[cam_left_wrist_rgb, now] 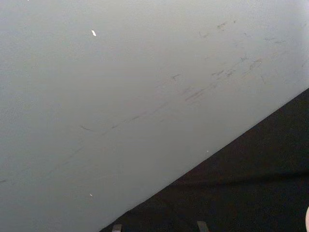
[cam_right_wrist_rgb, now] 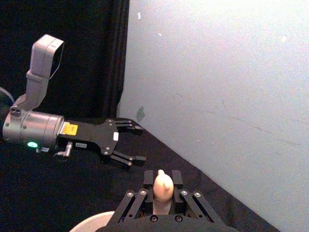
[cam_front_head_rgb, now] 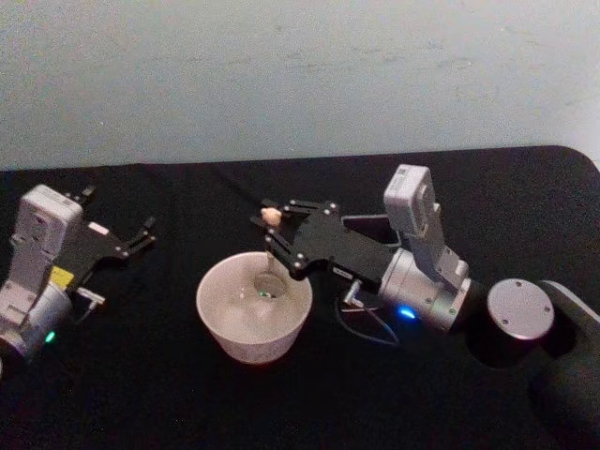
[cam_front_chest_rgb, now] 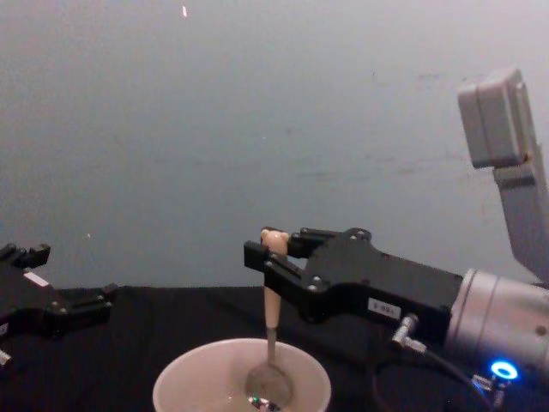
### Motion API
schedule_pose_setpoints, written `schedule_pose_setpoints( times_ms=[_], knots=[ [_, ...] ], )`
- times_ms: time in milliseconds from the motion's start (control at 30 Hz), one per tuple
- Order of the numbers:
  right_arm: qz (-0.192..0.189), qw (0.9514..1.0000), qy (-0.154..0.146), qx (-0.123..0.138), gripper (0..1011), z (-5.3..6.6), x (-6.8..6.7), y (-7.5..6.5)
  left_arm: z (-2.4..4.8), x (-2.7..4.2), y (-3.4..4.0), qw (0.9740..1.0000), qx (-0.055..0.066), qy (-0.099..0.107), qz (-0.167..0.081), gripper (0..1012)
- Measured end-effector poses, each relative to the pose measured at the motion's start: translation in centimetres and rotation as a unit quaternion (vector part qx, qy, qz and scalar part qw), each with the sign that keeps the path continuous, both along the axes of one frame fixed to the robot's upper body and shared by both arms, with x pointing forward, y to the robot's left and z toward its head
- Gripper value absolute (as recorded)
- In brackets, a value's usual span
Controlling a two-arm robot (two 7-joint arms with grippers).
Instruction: Pick up the stirring spoon with one hand, stir inside the cup, then place it back in its original position.
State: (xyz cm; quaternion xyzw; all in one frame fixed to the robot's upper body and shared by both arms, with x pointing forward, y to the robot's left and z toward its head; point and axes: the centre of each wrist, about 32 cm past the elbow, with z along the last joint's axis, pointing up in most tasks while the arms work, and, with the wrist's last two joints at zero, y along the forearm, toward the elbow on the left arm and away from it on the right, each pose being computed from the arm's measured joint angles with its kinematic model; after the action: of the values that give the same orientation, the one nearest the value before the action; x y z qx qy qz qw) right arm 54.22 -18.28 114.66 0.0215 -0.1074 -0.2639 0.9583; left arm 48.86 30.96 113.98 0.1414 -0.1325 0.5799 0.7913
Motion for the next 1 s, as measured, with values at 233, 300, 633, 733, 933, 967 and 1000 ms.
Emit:
schedule_pose_setpoints(
  times_ms=[233,300,633,733,933,967,1000],
  knots=[
    [0.007,0.9999,-0.007,-0.012,214,0.0,-0.8,-1.0,0.00,0.00,0.00,1.0000,0.000,0.000,0.000,1001],
    [0.011,0.9998,-0.006,-0.013,214,-0.1,-1.2,-1.3,0.00,0.00,0.00,1.0000,0.000,0.000,0.000,1002],
    [0.041,0.9991,0.007,-0.008,214,-0.3,-2.9,-0.9,0.00,0.00,0.00,1.0000,0.000,0.000,0.000,1001],
    [0.052,0.9986,0.009,-0.006,215,-0.4,-3.1,-0.5,0.00,0.00,0.00,1.0000,0.000,0.000,0.000,1001],
    [0.067,0.9977,0.011,-0.004,215,-0.4,-3.0,0.6,0.00,0.00,0.00,1.0000,0.000,0.000,0.000,1001],
    [0.069,0.9976,0.010,-0.004,214,-0.5,-2.9,0.9,0.00,0.00,0.00,1.0000,0.000,0.000,0.000,1001],
    [0.069,0.9975,0.010,-0.005,214,-0.5,-2.8,1.0,0.00,0.00,0.00,1.0000,0.000,0.000,0.000,1001]
  ],
)
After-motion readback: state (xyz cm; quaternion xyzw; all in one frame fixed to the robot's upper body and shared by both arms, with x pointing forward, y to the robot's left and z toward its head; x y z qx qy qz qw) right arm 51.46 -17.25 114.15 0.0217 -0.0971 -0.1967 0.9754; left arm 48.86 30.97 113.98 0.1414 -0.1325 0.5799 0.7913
